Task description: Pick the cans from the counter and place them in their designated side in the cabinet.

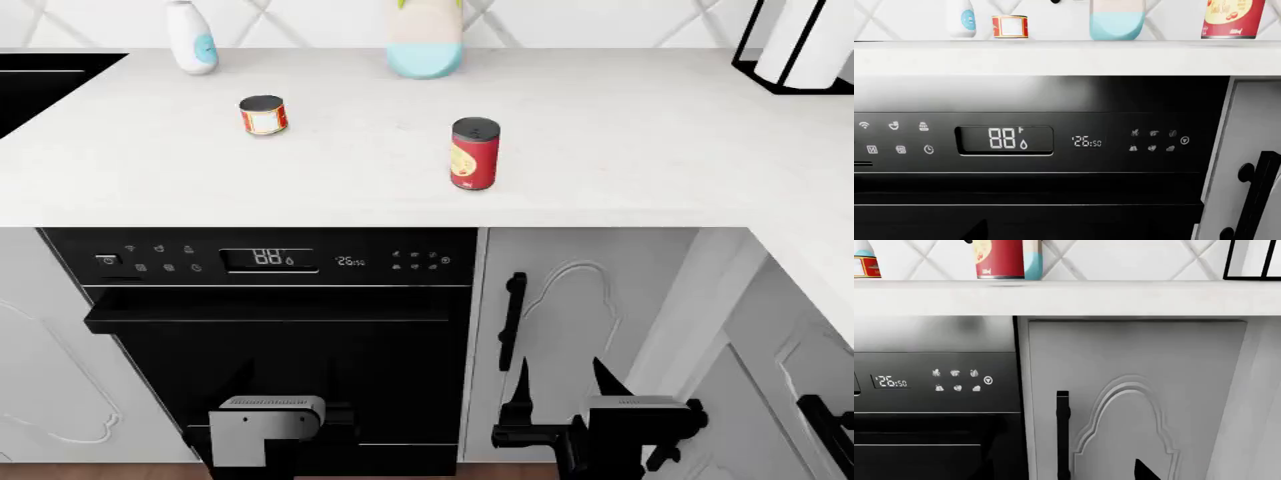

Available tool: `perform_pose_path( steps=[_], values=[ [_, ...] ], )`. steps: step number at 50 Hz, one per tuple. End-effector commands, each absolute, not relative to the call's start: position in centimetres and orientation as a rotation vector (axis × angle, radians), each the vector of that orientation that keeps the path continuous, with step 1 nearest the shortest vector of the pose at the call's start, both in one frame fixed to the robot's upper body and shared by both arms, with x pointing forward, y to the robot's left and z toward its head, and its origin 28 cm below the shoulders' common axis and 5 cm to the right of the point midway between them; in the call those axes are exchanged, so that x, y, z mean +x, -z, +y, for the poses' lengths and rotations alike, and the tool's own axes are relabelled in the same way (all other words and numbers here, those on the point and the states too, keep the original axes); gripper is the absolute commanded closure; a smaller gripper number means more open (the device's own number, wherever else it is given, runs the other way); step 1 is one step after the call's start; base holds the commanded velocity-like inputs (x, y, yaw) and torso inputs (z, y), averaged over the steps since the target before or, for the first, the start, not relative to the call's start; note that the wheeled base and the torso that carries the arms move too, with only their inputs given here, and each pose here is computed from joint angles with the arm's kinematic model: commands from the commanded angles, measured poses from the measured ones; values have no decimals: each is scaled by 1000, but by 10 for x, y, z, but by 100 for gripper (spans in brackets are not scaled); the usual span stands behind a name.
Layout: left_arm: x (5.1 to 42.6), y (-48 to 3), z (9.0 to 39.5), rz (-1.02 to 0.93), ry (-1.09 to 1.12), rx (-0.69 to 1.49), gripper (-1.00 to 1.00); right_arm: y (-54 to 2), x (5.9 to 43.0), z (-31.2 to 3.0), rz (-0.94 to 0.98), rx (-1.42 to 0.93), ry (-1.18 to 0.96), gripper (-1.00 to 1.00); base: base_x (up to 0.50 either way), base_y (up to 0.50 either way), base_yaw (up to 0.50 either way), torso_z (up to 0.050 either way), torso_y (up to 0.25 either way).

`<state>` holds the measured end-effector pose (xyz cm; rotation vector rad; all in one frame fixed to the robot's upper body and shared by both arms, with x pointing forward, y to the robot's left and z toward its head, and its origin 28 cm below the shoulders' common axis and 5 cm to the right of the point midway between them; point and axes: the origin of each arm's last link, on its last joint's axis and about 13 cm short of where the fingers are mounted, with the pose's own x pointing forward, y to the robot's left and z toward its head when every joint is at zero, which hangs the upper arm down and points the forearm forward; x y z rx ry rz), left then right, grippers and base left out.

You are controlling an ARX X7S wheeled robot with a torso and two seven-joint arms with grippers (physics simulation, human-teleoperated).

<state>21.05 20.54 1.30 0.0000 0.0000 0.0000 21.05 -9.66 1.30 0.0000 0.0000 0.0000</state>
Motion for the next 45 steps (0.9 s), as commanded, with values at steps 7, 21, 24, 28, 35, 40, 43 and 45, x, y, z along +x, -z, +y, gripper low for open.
perform_pose_path(
  steps=[7,21,24,28,35,40,43,45],
  values=[
    [211,-13,206,8,8,-3,-100,-14,209,-98,-10,-12,-4,-100,0,0,0,0,0],
    [212,-27,205,52,21,-42,-100,-26,209,-100,41,-7,-31,-100,0,0,0,0,0],
    [216,-44,203,19,53,-43,-100,-43,212,-99,31,8,-39,-100,0,0,0,0,0],
    [219,-78,205,-35,92,-53,-100,-75,214,-98,-8,26,-69,-100,0,0,0,0,0],
    [212,-141,210,-86,193,-91,-100,-143,216,-98,-59,26,-159,-100,0,0,0,0,0],
    [214,-178,219,-126,224,-71,-100,-180,221,-96,-96,22,-207,-100,0,0,0,0,0],
    [215,-199,226,-139,226,-50,-100,-201,228,-95,-110,35,-218,-100,0,0,0,0,0],
    [215,-211,229,-150,222,-46,-100,-211,232,-94,-118,43,-223,-100,0,0,0,0,0]
  ],
)
